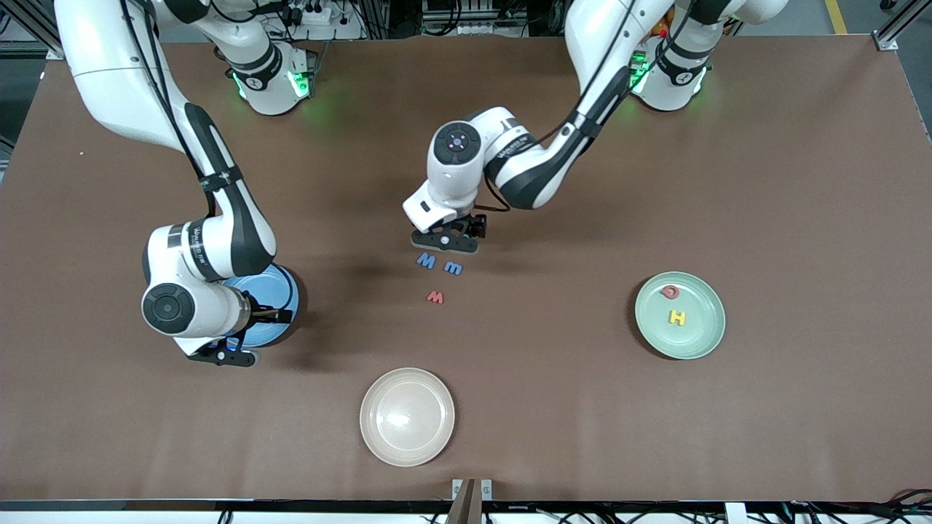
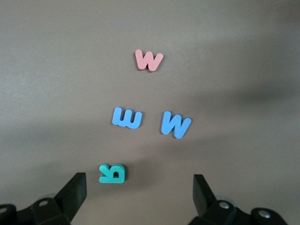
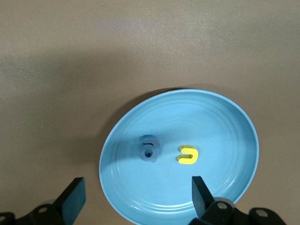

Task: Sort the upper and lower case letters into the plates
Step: 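Lower the left gripper toward the blue w letters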

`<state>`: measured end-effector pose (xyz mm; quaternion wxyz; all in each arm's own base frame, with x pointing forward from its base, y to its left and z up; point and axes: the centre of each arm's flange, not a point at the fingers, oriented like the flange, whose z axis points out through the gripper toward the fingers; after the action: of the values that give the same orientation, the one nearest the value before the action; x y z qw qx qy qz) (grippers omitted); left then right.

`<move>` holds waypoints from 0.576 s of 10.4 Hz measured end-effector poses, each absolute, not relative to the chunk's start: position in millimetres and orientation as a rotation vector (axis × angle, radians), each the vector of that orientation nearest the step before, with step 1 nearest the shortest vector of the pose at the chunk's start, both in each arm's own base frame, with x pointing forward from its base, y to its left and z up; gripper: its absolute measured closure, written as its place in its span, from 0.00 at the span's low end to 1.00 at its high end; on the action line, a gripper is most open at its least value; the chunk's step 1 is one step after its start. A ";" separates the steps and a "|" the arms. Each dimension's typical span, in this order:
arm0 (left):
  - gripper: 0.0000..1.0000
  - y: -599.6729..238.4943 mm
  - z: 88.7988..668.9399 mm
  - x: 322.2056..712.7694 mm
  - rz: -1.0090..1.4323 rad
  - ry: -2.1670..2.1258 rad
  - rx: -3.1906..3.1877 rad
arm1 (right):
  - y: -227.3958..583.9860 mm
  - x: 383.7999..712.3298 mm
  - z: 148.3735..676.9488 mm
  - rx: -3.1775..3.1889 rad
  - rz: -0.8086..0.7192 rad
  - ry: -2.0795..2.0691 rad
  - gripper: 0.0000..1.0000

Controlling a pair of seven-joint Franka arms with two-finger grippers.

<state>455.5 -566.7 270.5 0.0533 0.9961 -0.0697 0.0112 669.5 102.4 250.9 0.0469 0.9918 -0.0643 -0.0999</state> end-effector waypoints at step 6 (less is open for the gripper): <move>0.00 -586.9 249.2 472.3 0.089 -0.064 2.970 | 104.1 669.6 251.2 3.029 -0.301 -0.208 0.00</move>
<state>472.3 -586.9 249.2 0.0847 0.9957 -0.0216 0.0297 669.6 104.1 251.2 0.0454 0.9918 -0.0681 -0.0986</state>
